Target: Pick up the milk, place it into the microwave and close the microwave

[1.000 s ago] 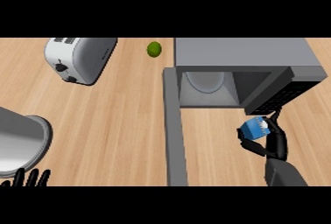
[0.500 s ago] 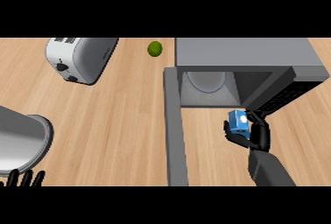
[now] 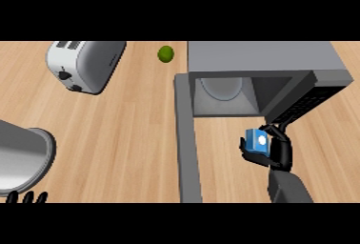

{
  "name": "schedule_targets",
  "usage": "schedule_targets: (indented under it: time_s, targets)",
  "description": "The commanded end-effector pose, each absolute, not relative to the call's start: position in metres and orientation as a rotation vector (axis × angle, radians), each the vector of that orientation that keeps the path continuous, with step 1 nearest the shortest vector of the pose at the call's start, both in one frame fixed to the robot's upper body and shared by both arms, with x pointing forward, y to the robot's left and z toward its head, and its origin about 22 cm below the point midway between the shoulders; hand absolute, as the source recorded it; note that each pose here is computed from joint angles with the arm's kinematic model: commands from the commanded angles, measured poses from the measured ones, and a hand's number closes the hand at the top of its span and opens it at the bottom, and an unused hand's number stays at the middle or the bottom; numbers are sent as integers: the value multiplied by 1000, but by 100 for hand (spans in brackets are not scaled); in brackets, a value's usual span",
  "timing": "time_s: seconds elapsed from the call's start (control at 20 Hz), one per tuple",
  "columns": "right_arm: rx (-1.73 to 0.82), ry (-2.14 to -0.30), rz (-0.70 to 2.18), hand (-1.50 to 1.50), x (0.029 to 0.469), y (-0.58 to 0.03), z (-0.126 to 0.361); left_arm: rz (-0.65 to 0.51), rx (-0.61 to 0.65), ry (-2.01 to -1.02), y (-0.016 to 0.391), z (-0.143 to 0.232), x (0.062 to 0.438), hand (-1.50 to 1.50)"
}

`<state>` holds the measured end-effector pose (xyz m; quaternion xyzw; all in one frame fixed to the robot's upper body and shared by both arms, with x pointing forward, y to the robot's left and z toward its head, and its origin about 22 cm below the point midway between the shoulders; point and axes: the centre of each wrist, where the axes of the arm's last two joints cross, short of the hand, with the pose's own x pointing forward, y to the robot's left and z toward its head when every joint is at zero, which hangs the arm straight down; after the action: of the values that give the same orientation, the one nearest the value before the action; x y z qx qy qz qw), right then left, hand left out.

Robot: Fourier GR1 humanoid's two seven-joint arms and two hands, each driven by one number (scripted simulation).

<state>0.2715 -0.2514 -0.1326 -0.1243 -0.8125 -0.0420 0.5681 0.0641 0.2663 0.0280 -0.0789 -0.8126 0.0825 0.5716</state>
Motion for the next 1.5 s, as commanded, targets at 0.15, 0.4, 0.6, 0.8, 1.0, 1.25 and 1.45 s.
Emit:
schedule_targets:
  time_s: [0.15, 0.4, 0.6, 0.8, 1.0, 1.25, 1.45]
  targets:
    - [-291, -1949, 17, 150, 256, -264, -95, 177, -223, -1894, 268, 27, 53, -150]
    - [-136, -1952, 23, 150, 220, -254, -70, 208, -172, -1906, 254, 28, 50, -150]
    - [42, -1986, -128, 150, 202, -232, -54, 231, -167, -1894, 256, 31, 53, -150]
    - [87, -1979, -153, 150, 220, -211, -34, 215, -182, -1896, 264, 26, 54, -150]
    - [-36, -2002, -102, 150, 249, -202, -13, 212, -169, -1919, 255, 24, 66, -150]
    - [-108, -1990, -31, 150, 253, -176, -9, 227, -162, -1923, 273, 32, 57, -150]
    - [-122, -1958, -15, 150, 294, -150, 2, 217, -159, -1911, 286, 29, 38, -150]
